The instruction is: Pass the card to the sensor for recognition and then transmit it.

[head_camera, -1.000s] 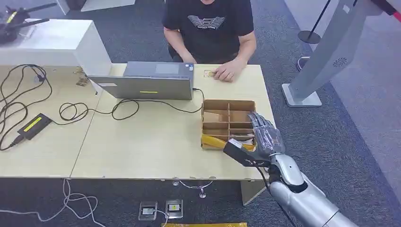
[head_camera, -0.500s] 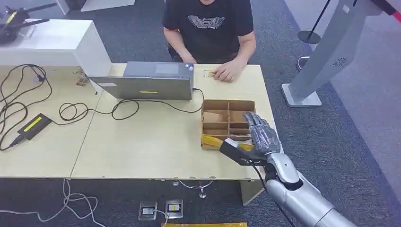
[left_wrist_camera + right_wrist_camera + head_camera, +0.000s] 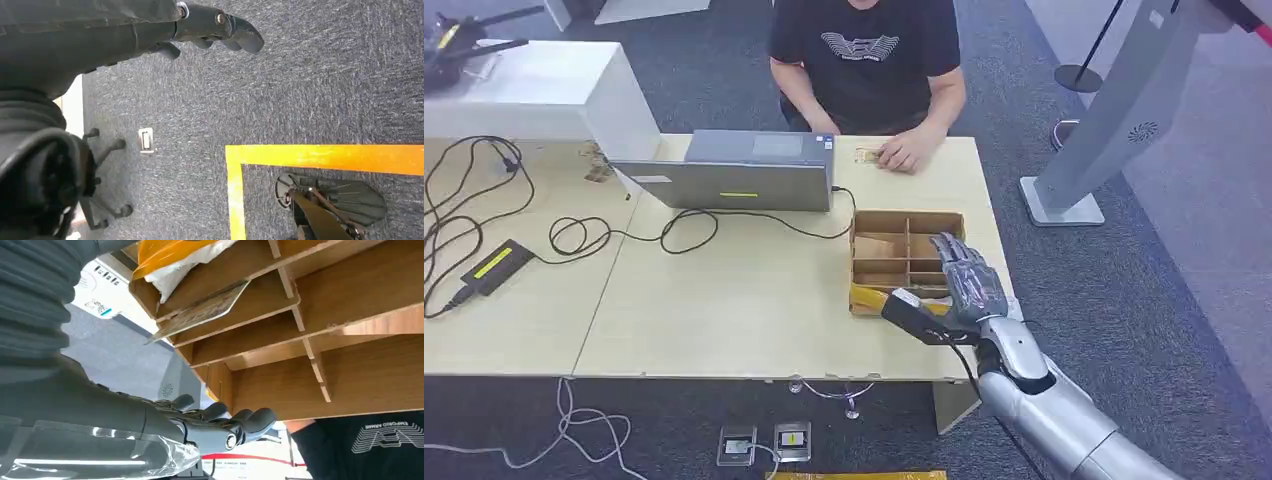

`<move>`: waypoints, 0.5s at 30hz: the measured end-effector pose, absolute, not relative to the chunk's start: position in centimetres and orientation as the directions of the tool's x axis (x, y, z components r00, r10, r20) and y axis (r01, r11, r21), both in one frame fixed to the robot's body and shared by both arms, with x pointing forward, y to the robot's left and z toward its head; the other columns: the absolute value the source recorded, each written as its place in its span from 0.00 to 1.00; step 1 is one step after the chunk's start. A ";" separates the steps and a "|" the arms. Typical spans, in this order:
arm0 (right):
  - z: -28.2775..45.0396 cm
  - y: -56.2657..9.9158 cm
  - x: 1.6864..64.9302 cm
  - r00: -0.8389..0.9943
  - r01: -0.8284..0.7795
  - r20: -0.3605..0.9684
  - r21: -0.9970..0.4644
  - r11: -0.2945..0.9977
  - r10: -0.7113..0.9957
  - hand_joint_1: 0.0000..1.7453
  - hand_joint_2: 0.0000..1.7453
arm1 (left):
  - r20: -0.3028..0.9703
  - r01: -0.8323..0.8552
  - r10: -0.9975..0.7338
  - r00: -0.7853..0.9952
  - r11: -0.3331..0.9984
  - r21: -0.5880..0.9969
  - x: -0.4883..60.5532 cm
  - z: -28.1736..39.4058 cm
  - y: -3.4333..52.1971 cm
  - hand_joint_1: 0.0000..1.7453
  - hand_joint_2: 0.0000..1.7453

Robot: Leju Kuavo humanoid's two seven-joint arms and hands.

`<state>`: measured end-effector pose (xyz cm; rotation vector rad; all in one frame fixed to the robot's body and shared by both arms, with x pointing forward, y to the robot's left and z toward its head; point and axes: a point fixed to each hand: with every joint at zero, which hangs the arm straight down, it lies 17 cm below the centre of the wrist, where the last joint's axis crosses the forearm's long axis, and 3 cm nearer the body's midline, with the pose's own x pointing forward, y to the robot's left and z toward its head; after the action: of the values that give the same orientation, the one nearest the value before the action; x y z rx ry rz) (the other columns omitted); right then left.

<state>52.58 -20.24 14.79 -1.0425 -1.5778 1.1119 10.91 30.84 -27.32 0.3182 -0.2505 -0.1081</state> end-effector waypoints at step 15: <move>14.0 -20.7 53.1 -0.208 0.117 0.199 -0.967 0.226 0.958 0.00 1.00 | 0.226 0.066 -0.145 0.963 0.944 0.323 10.9 -27.3 30.9 0.00 0.00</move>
<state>53.12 -20.66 13.97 -1.0461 -1.5510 1.1146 10.91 30.86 -27.31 0.3193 -0.2506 -0.1083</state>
